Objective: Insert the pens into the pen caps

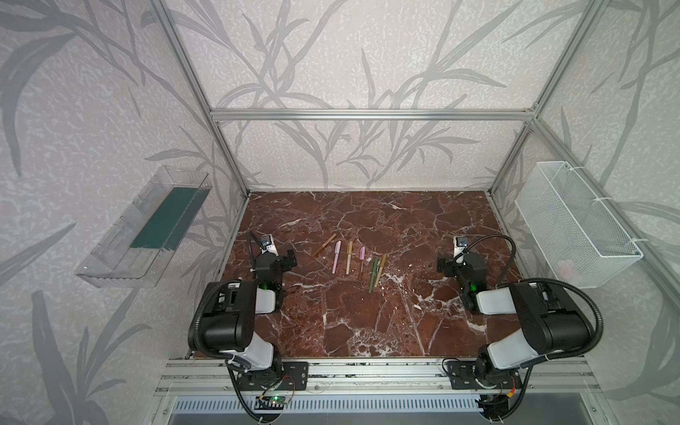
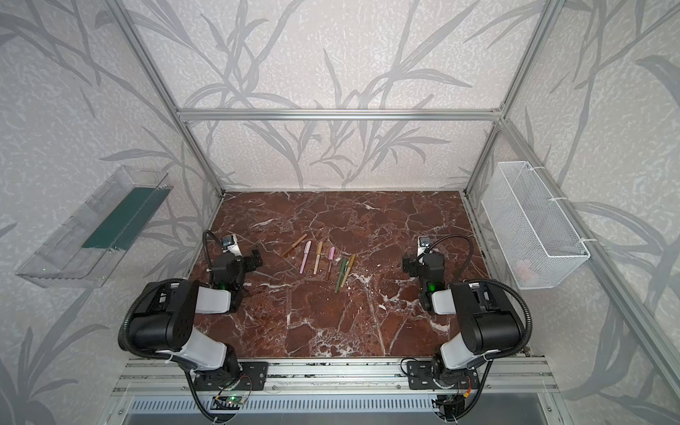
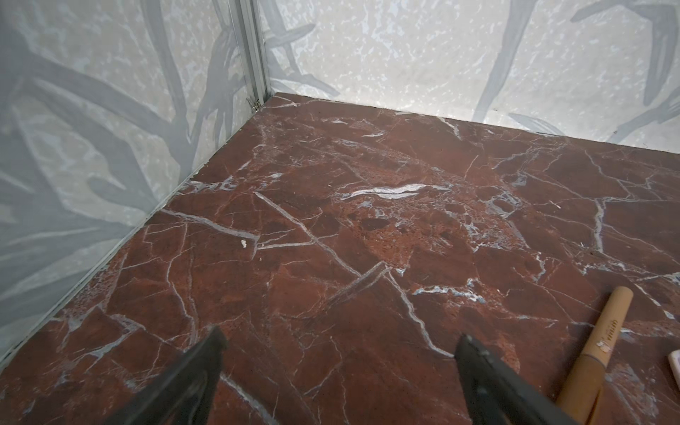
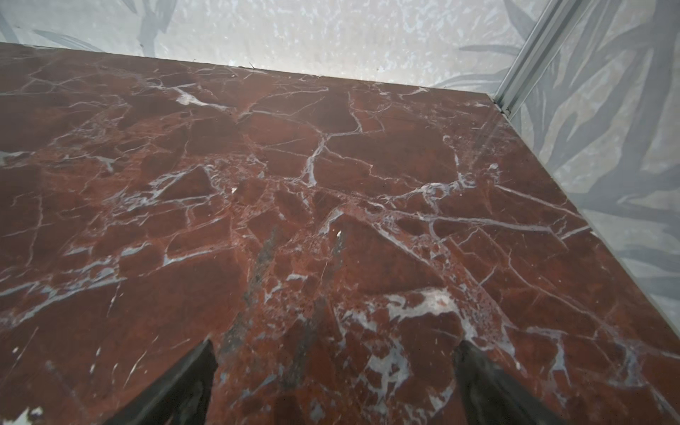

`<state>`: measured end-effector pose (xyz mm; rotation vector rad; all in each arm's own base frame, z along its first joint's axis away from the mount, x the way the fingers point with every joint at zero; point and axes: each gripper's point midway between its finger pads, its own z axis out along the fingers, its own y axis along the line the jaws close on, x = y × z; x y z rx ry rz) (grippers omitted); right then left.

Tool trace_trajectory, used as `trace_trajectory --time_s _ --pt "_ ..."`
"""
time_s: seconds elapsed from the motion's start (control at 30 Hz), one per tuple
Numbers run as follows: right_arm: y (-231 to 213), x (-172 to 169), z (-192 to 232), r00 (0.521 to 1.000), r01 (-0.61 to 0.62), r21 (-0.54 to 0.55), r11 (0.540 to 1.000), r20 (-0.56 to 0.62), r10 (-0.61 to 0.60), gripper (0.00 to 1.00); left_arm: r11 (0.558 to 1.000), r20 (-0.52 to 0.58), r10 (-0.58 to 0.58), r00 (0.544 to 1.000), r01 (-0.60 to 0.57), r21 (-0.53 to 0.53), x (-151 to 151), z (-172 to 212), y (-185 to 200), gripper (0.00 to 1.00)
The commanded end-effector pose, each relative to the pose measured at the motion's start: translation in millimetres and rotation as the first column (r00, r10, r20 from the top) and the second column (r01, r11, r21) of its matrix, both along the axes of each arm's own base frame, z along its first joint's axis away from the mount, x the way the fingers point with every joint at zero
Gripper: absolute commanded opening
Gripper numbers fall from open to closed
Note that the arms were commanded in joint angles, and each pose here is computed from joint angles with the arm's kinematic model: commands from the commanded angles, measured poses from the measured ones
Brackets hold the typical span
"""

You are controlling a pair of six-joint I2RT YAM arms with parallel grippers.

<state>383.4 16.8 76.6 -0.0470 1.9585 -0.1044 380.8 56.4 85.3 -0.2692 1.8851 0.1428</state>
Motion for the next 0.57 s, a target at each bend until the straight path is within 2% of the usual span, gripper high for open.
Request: trace_trajectory --time_s 0.0,0.53 --pt "0.9 11.3 16.1 0.999 0.015 -0.016 1.0 0.037 -0.015 0.99 1.0 0.043 -0.013 0.999 0.012 0.009 7.4 12.5 -0.1 0.99" --pt "2.4 11.9 15.1 1.0 0.008 -0.018 1.0 0.026 -0.007 0.99 1.0 0.041 -0.013 0.999 0.012 0.008 7.6 12.3 0.1 0.99"
